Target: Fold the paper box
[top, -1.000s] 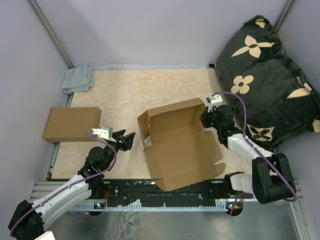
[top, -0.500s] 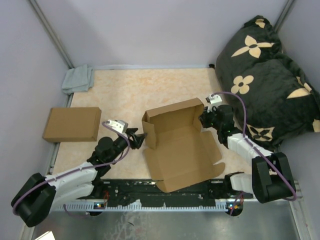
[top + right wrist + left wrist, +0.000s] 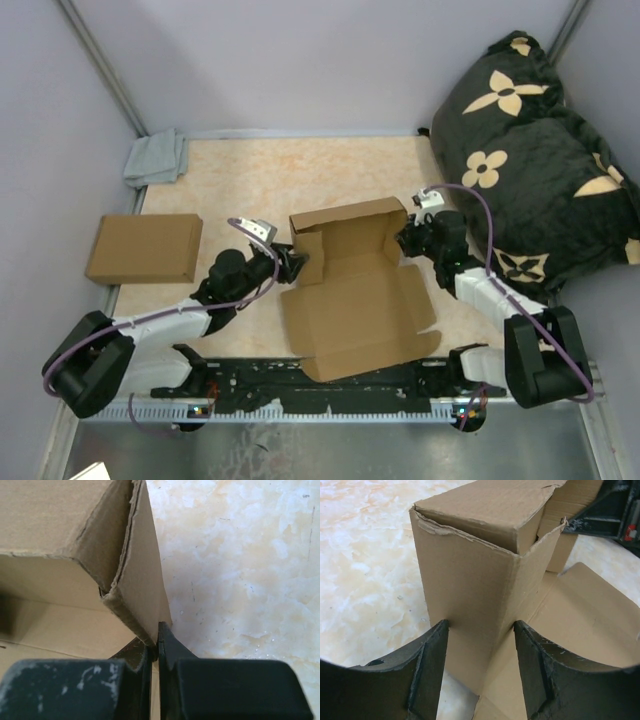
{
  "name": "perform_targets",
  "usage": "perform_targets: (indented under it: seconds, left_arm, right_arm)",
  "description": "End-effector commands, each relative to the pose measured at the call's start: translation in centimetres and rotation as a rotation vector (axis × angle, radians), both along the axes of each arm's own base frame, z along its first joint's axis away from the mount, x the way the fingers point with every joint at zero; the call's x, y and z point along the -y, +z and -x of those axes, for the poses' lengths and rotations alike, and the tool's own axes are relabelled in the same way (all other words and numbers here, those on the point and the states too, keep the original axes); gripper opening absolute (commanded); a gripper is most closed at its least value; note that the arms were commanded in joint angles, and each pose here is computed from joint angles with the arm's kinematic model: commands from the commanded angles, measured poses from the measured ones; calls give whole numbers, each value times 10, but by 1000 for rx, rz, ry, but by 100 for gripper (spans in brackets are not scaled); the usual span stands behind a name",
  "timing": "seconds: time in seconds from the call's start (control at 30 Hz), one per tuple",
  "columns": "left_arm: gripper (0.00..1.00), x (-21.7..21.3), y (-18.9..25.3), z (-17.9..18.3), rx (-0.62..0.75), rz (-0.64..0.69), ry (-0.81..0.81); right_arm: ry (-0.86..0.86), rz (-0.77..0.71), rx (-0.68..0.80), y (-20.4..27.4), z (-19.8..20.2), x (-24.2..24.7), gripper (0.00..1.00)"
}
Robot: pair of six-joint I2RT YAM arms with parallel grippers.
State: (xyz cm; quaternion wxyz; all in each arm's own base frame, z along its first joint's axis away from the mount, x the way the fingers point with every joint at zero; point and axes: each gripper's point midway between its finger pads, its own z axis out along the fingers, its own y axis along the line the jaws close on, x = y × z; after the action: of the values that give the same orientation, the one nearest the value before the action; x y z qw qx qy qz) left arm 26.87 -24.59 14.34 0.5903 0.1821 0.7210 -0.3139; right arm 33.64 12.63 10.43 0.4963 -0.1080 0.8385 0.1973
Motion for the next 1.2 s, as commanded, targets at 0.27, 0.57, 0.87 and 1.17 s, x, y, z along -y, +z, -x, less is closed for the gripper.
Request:
perform_targets:
  seconds: [0.27, 0.57, 0.87, 1.17]
  left_arm:
    - [59, -23, -5, -39, -97, -74, 264]
    - [53, -36, -26, -59, -144, -172, 398]
    - [0, -39, -32, -67, -172, -206, 456]
    - [0, -46, -30, -68, -198, -434, 626]
  right_arm:
    - [-24, -51, 44, 15, 27, -17, 0]
    - [-20, -116, 75, 24, 40, -27, 0]
    - [-28, -131, 46, 23, 42, -30, 0]
    - [-113, -129, -20, 21, 37, -36, 0]
